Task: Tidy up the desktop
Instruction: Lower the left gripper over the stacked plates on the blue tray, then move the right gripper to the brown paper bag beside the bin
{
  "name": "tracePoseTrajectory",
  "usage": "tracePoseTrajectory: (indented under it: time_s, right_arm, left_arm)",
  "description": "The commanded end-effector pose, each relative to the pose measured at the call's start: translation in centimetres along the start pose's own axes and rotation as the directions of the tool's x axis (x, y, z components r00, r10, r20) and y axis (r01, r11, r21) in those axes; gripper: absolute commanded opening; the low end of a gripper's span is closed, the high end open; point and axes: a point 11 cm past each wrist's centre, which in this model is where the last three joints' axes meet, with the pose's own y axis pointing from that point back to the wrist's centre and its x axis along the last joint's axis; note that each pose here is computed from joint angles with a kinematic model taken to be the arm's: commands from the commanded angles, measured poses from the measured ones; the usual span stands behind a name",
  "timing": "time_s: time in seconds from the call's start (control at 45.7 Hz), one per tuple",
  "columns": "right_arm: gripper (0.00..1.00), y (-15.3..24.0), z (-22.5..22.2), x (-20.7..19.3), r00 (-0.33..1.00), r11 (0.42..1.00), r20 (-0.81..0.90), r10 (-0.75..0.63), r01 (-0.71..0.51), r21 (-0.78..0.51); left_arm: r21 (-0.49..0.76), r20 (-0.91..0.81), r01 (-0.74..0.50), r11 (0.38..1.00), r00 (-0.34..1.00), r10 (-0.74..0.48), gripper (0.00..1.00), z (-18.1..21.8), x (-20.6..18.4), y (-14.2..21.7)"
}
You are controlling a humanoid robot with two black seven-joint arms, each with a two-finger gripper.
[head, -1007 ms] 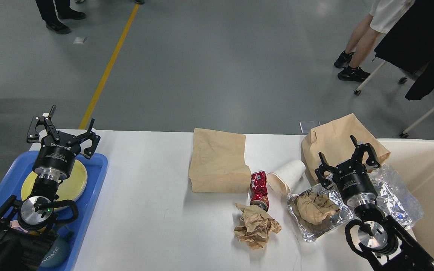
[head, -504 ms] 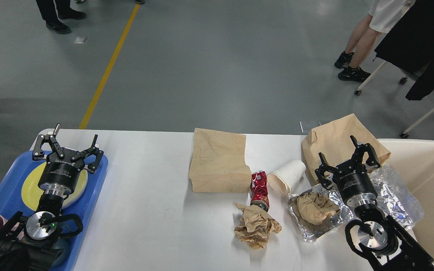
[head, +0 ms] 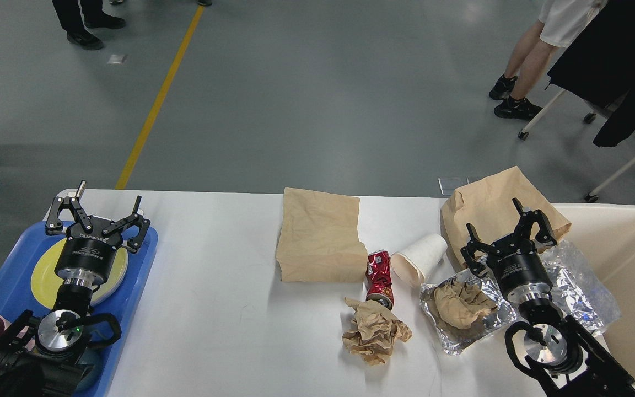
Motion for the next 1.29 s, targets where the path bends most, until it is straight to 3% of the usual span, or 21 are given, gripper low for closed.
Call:
tracePoseTrajectory:
  time_s: [0.0,1.27]
  right_arm:
    - [1.00,0.0,0.0,0.0,1.000,1.000,0.000,0.000,0.000,0.000]
    - [1.00,-0.5,-1.1,0.1,1.000,1.000,-0.009,0.003,-0.003,0.014]
  left_arm:
    - [0.000,0.000,0.000,1.000,1.000,0.000,0.97,0.0,0.0,0.0]
    - [-0.001,-0.002,0.000,1.000,1.000,0.000,0.97,0.0,0.0,0.0]
